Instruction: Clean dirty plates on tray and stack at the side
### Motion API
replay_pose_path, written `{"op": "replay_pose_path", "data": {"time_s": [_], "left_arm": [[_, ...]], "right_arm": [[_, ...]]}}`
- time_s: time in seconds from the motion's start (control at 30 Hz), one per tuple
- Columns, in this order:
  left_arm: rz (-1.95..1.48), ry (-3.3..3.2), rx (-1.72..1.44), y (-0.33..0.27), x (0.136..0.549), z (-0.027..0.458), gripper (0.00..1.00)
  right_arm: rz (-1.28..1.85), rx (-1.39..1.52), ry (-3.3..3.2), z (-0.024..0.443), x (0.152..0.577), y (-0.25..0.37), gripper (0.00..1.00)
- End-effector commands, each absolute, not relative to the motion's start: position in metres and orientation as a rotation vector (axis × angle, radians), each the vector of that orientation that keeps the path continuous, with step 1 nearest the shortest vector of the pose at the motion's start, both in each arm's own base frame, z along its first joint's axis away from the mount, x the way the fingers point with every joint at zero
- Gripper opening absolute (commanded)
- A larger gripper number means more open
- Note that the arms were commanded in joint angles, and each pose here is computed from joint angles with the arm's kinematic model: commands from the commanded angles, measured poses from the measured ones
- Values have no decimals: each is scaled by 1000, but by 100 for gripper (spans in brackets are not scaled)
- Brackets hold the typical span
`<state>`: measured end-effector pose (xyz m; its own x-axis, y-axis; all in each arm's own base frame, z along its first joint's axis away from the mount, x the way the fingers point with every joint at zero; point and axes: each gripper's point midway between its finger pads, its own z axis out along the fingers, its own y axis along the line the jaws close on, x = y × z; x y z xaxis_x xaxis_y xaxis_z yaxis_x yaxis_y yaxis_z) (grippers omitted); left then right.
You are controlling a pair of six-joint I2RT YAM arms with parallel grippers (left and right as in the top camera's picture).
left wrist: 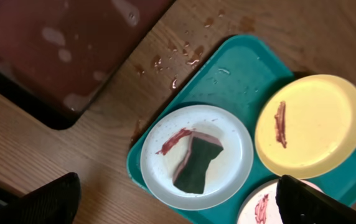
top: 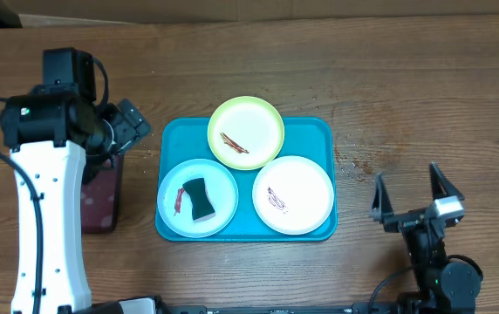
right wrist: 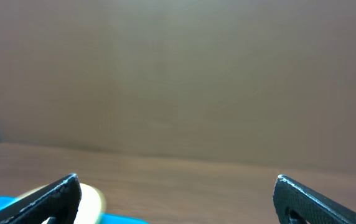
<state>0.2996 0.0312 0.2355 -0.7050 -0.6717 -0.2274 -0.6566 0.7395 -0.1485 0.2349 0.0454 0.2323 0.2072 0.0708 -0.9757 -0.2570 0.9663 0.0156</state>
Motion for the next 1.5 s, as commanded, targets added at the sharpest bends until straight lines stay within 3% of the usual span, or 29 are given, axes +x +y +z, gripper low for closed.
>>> {"op": "replay_pose_path", "data": {"time_s": [0.0,0.1,0.2,0.5,0.67,0.87,1.13,1.23,1.33,1.47], "left_arm": [[-70,2705,-1120,32,296,218,100],[-67,2738,-1131,30,291,208,100],[-61,2745,-1134,30,290,206,100],[-92,2740,-1135,27,293,206,100],[-92,2739,-1135,27,293,206,100],[-97,2752,-1137,26,290,205,100],[-100,2749,-1136,26,291,205,100],[-99,2750,-1136,26,291,206,100],[-100,2750,-1135,26,291,206,100],[-100,2749,-1136,26,291,205,100]], "right_arm": [[549,-438,1236,248,201,104,100],[654,-568,1030,287,163,123,100],[660,-538,962,309,154,119,100],[611,-504,1357,360,199,114,100],[883,-669,1499,390,215,146,100],[1357,-1054,1390,409,195,178,100],[1515,-668,1658,382,275,204,100],[1304,-269,1853,344,328,191,100],[821,213,2086,272,368,137,100],[805,190,2217,244,354,146,100]]}}
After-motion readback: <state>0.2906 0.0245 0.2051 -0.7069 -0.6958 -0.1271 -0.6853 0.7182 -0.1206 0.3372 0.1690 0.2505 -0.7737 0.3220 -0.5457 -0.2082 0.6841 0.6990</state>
